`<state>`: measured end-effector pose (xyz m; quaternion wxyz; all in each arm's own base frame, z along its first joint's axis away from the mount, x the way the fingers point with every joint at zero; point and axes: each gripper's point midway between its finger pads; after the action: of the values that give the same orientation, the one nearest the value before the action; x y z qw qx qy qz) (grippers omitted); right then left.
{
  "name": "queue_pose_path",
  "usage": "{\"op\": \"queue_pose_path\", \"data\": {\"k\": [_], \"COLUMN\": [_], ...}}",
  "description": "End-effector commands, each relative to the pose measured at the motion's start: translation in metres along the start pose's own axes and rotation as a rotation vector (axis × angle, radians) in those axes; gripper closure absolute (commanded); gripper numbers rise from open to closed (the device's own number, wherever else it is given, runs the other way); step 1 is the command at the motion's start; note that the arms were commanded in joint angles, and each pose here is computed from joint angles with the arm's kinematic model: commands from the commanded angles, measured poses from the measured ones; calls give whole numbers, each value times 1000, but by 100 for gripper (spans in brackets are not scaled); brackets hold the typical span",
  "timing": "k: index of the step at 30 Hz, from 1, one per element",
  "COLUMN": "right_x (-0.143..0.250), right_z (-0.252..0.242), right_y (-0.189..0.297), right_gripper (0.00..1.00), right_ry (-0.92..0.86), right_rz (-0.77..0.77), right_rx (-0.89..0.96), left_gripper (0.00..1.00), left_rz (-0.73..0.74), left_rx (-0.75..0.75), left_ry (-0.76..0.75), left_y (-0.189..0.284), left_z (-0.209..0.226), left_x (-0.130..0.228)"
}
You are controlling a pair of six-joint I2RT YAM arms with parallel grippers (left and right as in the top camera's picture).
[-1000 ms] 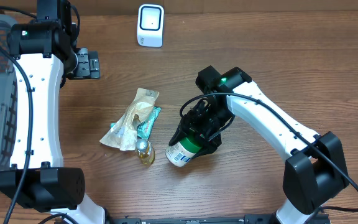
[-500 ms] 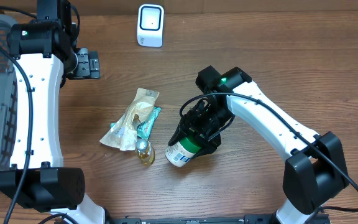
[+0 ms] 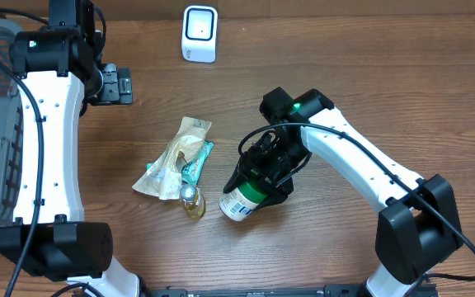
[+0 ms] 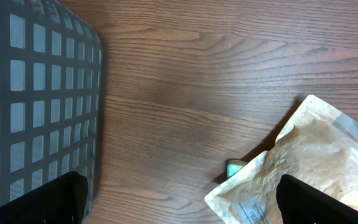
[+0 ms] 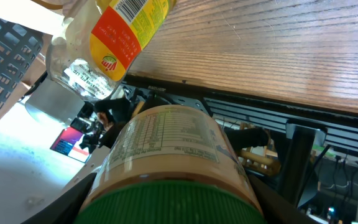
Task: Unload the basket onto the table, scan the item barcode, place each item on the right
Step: 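Lift and tilt the green-capped jar with the right gripper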
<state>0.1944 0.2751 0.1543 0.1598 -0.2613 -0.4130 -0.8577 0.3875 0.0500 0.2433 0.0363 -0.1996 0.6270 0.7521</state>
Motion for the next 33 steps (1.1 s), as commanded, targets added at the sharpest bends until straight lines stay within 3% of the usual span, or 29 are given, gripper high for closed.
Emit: {"op": "queue_pose_path", "data": {"k": [1, 33], "right_x": [12, 9], "right_z": [18, 19], "right_y": [12, 12], "right_gripper": [75, 74], "right_ry": [60, 72], "right_rz": [-9, -17], "right_rx": [-59, -64], "left_gripper": [0, 0], "left_rz": [-13, -13], "left_rx": [-7, -7], "left_ry": [-7, -7], "left_y": [3, 3], "left_z": [1, 1], "left_x": [-3, -3]}}
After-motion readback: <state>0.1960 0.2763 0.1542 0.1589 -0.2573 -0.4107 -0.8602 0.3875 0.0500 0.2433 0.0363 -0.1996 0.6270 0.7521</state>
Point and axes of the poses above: each gripper's point midway between its finger pads, its own y axis back along the fingers, its own z axis along the line the jaws close on, x = y × z, and after that the axes turned 5 degrees about y, right-handed
